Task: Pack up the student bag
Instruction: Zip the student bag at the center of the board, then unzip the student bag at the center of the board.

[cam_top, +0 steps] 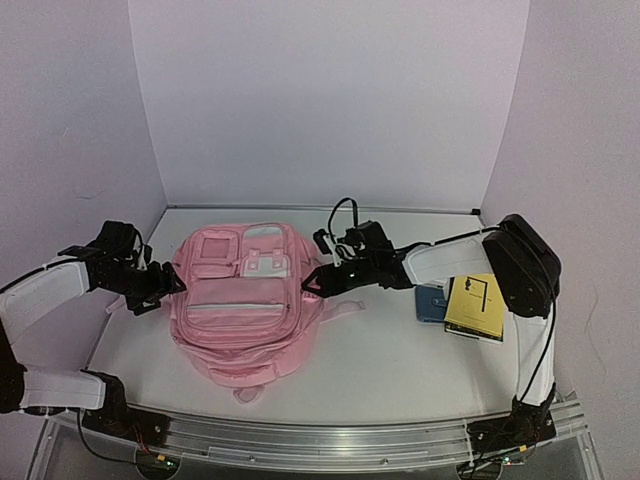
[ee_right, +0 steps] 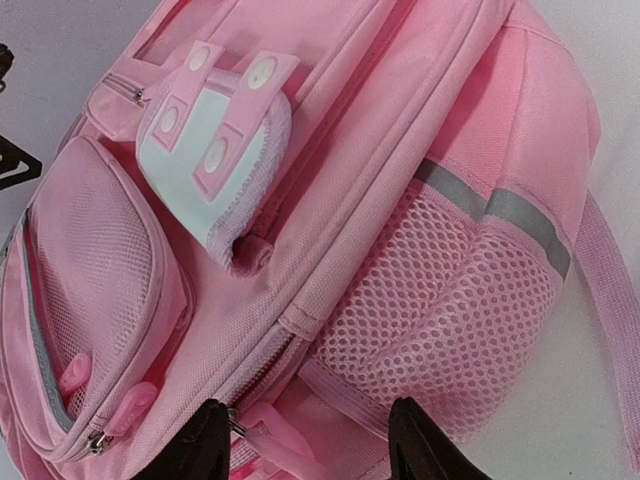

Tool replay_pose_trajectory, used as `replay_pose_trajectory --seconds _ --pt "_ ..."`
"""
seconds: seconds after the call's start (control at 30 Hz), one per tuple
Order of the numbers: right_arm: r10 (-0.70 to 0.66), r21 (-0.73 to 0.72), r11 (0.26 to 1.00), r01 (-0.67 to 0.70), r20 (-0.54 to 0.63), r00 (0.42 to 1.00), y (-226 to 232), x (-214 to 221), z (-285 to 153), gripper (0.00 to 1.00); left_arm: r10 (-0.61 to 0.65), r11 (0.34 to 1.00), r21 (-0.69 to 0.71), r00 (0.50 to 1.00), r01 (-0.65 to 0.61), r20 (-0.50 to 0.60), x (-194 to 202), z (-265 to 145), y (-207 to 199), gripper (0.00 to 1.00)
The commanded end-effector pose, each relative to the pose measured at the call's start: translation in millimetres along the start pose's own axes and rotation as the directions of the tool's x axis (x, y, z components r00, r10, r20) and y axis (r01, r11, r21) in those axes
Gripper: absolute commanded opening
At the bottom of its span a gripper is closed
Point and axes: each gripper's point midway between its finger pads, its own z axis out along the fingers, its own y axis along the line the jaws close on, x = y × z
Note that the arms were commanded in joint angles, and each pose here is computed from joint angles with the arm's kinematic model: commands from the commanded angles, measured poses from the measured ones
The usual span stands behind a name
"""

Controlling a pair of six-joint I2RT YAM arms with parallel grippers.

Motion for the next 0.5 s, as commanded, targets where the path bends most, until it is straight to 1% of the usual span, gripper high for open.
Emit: replay_pose_trajectory --seconds 0.0,0.13,0.2,0.37,0.47 --pt "-0.033 -0.05 0.998 0.032 -0.006 0.999 10 -4 6 0.46 -0.033 0.999 -0.013 0.999 0.033 0.022 -4 4 9 0.77" --pt "-0.037 -0.071 0.997 0.036 -0.013 0.999 13 -3 7 0.35 -0.043 0.999 -0.01 0.999 0.043 0.034 -6 9 12 0.71" --pt "-0.039 -0.082 0.996 0.038 -0.016 0.999 15 -2 7 0.3 -0.045 0.999 0.002 0.998 0.045 0.034 -6 12 11 0.7" --pt "-0.044 -0.117 0.992 0.041 -0.021 0.999 22 -2 5 0.27 -0.057 0.998 0.014 0.998 0.057 0.032 -9 18 10 0.62" --pt "-0.044 -0.128 0.991 0.04 -0.027 0.999 24 1 4 0.26 -0.061 0.998 0.006 0.998 0.061 0.03 -9 22 13 0.61"
